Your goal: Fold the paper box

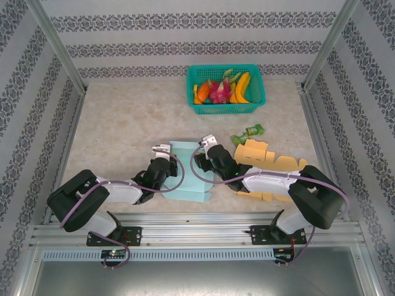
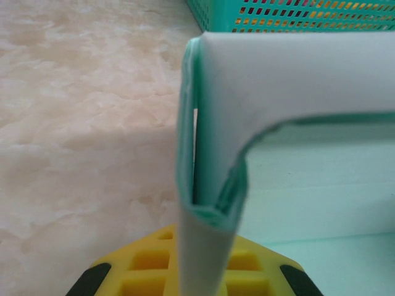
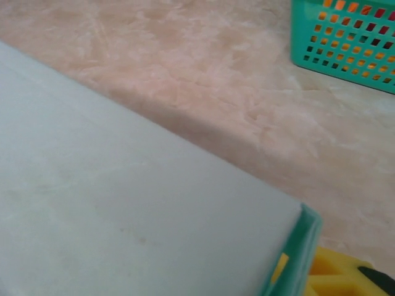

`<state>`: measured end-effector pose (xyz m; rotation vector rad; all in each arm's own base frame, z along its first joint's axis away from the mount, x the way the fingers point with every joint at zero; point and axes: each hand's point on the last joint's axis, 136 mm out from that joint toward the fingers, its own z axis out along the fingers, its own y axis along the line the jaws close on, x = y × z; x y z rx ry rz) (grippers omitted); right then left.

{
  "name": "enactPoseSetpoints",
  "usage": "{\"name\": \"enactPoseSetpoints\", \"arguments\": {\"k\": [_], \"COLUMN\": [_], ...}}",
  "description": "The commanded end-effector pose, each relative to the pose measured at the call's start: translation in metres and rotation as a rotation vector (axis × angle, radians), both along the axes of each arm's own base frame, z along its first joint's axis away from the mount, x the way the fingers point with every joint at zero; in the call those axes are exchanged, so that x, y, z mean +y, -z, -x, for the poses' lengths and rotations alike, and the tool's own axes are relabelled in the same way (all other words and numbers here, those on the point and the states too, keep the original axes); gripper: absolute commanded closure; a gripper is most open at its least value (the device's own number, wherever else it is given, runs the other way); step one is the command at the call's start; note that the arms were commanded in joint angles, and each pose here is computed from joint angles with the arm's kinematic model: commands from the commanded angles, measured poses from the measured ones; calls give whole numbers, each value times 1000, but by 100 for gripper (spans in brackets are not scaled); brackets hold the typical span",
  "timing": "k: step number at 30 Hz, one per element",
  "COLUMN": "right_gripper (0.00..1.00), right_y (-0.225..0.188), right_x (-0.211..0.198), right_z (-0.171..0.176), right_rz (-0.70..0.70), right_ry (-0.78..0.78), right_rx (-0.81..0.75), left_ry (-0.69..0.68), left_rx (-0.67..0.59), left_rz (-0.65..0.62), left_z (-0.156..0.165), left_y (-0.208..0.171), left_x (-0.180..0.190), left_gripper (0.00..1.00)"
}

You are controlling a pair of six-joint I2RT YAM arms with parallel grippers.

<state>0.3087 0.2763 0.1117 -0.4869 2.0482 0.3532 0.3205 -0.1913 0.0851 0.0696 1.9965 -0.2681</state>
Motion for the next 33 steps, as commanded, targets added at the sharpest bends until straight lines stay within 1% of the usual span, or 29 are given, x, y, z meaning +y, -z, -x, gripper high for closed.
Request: {"name": "enactPoseSetpoints", "arguments": {"k": [1,3,6,8,11,14,19,22,30,33], "right_gripper": [54,55,54,53,50,45,45,43,32,32], "right_y": [-14,-9,-2,0,1,3,5,4,-3,-5], "right_x": [-5,-12,-15,-12,3,13,17,16,7,0], "right_z": [-17,-19,-19,-14,-3,6,15,20,37,41], "right_rz": [-3,23,38,22,-9,-25,-53,-72,-162,-168], "right_ry": [117,150,156,117,0,-84,-134,-152,-277,-303], "right_rx": [-73,-79,-75,-65,-44,-24,1,6,30,36], "left_ry": [-104,-159,-200,-212,-222,-219,-224,-228,-203,-178], "left_rx": [-2,10,14,20,29,39,51,56,54,46], "left_rz": [6,8,-5,-23,-34,-36,-46,-53,-47,-40], "left_z": [-2,-2,-3,-4,-5,-6,-9,-10,-9,-8], "left_y": [-6,-4,-3,-2,1,3,6,8,9,8], "left_x": [9,18,24,26,27,25,22,22,19,15], "left_gripper": [100,100,100,100,100,100,100,100,100,100]}}
